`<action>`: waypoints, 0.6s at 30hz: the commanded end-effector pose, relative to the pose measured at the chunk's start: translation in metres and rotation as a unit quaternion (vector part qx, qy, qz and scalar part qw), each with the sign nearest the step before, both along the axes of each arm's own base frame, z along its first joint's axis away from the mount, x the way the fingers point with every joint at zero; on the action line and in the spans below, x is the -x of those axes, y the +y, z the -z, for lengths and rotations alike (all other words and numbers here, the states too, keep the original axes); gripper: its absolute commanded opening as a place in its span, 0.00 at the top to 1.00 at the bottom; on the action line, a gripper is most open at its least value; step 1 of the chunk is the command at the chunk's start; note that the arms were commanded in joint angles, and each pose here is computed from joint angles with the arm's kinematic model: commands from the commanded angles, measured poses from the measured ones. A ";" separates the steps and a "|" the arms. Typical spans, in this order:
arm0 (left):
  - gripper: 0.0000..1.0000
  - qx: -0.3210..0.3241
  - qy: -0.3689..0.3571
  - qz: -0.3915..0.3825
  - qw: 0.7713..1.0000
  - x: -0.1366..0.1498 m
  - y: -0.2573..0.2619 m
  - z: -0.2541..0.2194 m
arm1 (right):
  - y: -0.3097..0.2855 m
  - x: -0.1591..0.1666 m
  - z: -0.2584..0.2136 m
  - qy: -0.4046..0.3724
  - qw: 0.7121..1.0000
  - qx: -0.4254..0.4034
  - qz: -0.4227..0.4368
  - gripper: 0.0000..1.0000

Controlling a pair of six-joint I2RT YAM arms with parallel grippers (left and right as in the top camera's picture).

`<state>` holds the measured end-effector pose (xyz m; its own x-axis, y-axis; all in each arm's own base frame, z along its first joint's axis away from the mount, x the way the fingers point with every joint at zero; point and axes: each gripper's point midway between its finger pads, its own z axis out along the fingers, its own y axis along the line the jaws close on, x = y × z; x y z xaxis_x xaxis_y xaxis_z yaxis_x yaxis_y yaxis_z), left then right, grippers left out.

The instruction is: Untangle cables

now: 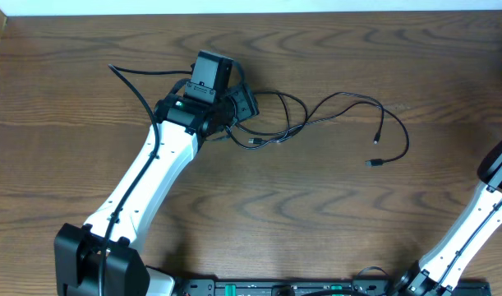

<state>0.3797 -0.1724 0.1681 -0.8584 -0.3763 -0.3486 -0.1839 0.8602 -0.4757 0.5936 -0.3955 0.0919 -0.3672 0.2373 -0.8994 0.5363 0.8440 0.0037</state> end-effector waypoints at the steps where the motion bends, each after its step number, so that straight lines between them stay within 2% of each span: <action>1: 0.34 -0.007 -0.004 0.003 1.000 -0.002 0.001 0.000 | 0.000 0.001 0.006 0.020 1.000 0.007 0.000 0.01; 5: 0.34 -0.007 -0.004 0.003 1.000 -0.002 0.001 0.000 | 0.017 -0.007 -0.008 0.015 1.000 0.001 -0.026 0.01; 11: 0.34 -0.009 -0.005 0.002 1.000 -0.002 0.001 0.000 | 0.082 -0.025 -0.064 -0.021 0.988 -0.039 -0.149 0.01; 16: 0.33 -0.033 -0.020 0.040 0.998 -0.002 0.002 0.001 | 0.138 -0.021 -0.114 -0.049 0.968 -0.116 -0.215 0.01; 18: 0.21 -0.041 -0.021 0.052 0.998 0.000 0.002 0.002 | 0.168 -0.012 -0.135 -0.052 0.951 -0.172 -0.250 0.01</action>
<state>0.3799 -0.1718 0.1680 -0.8660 -0.3309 -0.3748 -0.1395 0.8799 -0.4543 0.6096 -0.2821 0.1342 -0.4862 0.2989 -0.8212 0.2365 0.9496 0.2056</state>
